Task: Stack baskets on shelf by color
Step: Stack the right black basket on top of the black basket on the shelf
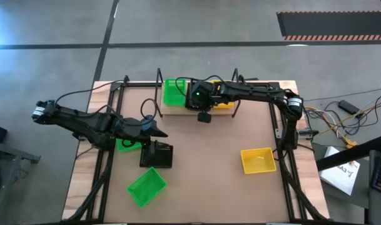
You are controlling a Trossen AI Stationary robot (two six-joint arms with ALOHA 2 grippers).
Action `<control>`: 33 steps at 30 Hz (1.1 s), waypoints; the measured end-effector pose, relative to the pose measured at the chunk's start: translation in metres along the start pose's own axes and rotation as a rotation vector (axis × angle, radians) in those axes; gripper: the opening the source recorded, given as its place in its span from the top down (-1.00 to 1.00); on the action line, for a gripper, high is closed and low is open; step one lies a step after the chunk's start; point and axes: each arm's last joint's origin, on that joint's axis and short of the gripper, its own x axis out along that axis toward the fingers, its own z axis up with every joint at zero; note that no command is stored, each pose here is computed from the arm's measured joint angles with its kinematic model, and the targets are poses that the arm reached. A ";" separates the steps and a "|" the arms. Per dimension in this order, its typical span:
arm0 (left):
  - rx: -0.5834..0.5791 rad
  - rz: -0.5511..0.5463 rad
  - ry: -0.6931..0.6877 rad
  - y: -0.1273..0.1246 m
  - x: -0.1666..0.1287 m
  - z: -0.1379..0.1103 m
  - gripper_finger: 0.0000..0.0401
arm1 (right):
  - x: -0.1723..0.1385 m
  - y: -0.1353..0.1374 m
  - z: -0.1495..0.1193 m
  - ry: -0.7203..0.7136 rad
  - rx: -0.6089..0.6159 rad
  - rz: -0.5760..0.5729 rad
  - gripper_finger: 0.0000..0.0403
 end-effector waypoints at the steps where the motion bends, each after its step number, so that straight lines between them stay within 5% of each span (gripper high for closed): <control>1: -0.001 0.000 -0.001 0.000 0.000 0.000 -0.01 | 0.001 0.000 -0.001 -0.002 -0.003 -0.001 0.95; 16: -0.017 -0.001 -0.003 0.000 0.000 0.000 -0.01 | 0.002 -0.004 0.000 0.001 0.001 -0.084 0.39; 22: -0.017 -0.001 -0.002 0.000 0.000 0.000 -0.01 | -0.018 -0.004 0.015 -0.084 0.137 -0.086 0.22; 28: -0.009 0.000 0.000 0.000 0.001 0.000 -0.01 | -0.029 0.015 0.023 -0.132 0.210 -0.066 0.25; 33: -0.008 0.006 -0.001 0.000 0.001 0.000 -0.01 | -0.019 0.015 0.021 -0.141 0.207 -0.073 0.48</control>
